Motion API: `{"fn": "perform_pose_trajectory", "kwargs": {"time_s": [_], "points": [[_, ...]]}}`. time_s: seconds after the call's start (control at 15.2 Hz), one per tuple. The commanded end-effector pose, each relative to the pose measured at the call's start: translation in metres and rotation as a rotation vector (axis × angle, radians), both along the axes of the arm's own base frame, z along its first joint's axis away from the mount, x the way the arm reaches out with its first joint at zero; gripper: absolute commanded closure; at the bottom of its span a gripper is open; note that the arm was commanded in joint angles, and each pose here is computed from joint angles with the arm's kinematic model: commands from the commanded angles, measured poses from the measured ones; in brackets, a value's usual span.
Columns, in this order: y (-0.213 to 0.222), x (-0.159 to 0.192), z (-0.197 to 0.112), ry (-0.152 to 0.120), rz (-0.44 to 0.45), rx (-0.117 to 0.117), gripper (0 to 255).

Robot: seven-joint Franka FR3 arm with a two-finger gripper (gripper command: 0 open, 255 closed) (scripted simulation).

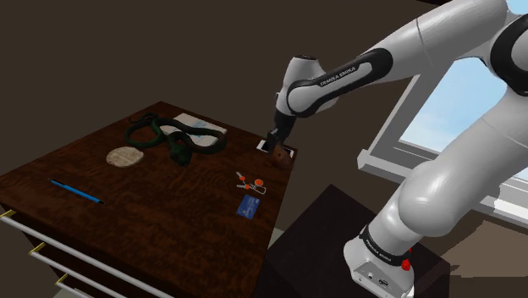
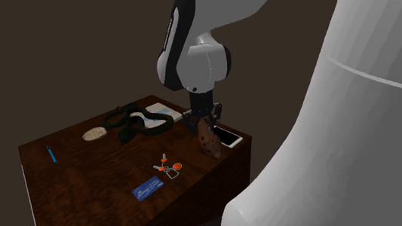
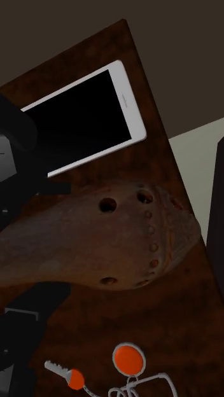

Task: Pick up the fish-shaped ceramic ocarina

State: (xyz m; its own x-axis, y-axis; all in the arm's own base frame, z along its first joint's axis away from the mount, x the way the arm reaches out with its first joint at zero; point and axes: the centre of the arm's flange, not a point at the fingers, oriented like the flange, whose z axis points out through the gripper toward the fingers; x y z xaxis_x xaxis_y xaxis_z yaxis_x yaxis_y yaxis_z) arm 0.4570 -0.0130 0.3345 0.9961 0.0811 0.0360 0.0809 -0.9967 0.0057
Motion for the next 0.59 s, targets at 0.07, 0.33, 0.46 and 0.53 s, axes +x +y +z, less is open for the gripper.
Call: {"fn": "perform_pose_trajectory", "kwargs": {"time_s": [0.07,0.33,0.46,0.53], "points": [[0.0,-0.001,0.015,0.0,0.0,0.0,255],[0.0,-0.001,0.037,0.0,0.0,0.0,255],[0.0,-0.001,0.047,0.0,0.0,0.0,255],[0.0,-0.001,0.052,0.0,0.0,0.0,255]]}}
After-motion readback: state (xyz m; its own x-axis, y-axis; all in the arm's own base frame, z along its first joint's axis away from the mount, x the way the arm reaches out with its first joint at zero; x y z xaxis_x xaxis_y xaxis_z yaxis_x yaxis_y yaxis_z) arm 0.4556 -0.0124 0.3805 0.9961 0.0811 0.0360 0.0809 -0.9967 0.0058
